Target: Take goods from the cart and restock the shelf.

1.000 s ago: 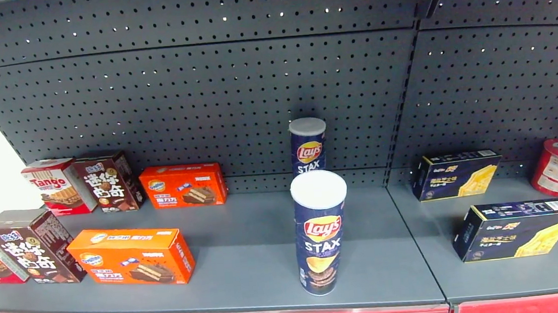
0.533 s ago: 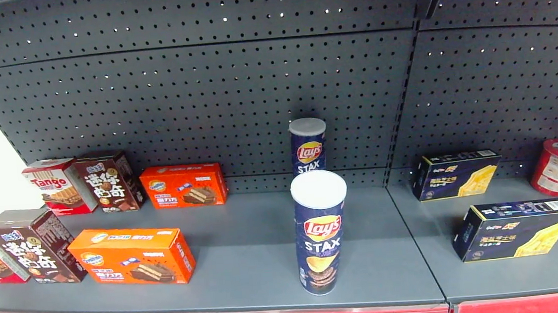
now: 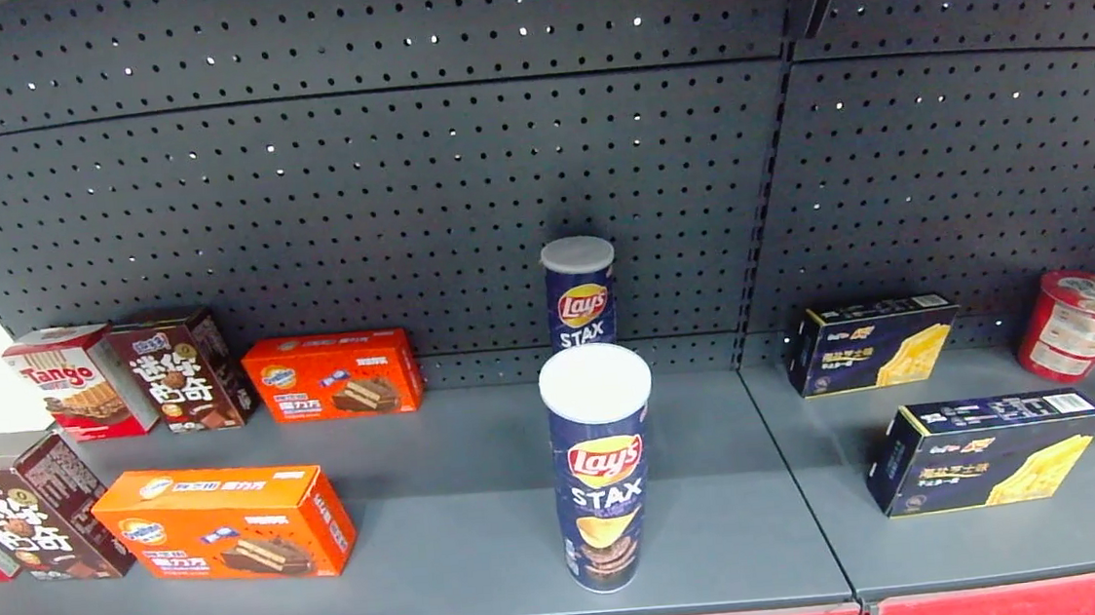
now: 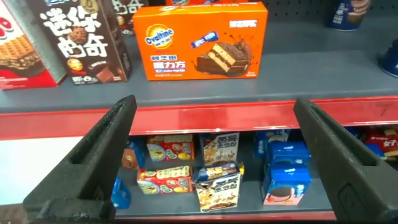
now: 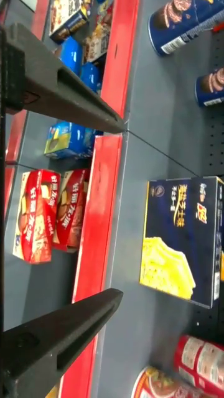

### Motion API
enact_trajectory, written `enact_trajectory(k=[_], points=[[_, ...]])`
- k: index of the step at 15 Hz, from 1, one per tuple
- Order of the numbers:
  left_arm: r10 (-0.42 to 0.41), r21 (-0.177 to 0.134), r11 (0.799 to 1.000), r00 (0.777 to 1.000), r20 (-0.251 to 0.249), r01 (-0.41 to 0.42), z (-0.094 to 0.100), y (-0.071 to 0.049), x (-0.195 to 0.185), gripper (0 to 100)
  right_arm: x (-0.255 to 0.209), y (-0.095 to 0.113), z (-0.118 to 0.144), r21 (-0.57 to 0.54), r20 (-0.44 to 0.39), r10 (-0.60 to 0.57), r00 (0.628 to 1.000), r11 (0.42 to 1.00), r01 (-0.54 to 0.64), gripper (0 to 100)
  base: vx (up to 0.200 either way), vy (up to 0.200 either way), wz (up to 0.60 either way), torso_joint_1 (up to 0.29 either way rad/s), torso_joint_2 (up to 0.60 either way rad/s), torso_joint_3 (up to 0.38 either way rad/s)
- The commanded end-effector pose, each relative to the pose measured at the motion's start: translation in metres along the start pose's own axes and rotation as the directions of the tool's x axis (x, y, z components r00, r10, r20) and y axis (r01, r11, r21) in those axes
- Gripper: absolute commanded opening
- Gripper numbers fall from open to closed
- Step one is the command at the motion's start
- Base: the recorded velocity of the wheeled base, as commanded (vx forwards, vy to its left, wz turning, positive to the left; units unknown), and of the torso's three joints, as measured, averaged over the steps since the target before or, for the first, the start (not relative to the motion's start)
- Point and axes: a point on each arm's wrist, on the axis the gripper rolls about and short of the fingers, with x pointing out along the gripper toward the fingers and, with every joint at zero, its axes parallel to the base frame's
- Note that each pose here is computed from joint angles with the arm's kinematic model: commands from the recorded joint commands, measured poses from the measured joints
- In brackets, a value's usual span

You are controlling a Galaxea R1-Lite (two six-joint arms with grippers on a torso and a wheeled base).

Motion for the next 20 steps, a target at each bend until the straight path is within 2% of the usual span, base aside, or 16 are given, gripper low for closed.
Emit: enact_trajectory(k=[1, 3, 8, 11, 20], points=[[0.0, 0.0, 1.0, 1.0, 0.0, 0.0, -0.0001, 0.0, 0.0, 100, 0.0004, 0.0, 0.0, 0.0, -0.005, 0.002, 1.0, 1.0, -0.002, 100, 0.0, 0.0, 0.6, 0.002, 0.0, -0.002], [0.001, 0.0, 1.0, 1.0, 0.0, -0.001, -0.0001, 0.0, 0.0, 100, 0.0004, 0.0001, 0.0002, -0.002, -0.003, 0.005, 1.0, 1.0, -0.005, 100, 0.0, 0.0, 0.6, 0.002, 0.0, 0.005], [-0.002, 0.003, 1.0, 1.0, 0.0, 0.002, -0.0001, 0.0, 0.0, 100, 0.0005, 0.0001, 0.0, -0.002, -0.006, 0.008, 1.0, 1.0, -0.008, 100, 0.0, 0.0, 0.0, 0.0, 0.0, 0.0], [-0.002, 0.003, 1.0, 1.0, 0.0, 0.002, -0.0001, 0.0, 0.0, 100, 0.0004, 0.0002, 0.0, -0.003, -0.005, 0.01, 1.0, 1.0, -0.01, 100, 0.0, 0.0, -0.6, -0.002, 0.0, 0.002], [0.0, 0.001, 1.0, 1.0, 0.0, 0.0, -0.0001, 0.0, 0.0, 100, 0.0005, 0.0003, -0.0001, -0.003, -0.008, 0.016, 1.0, 1.0, -0.016, 100, 0.0, 0.0, 0.0, 0.0, 0.0, 0.0]])
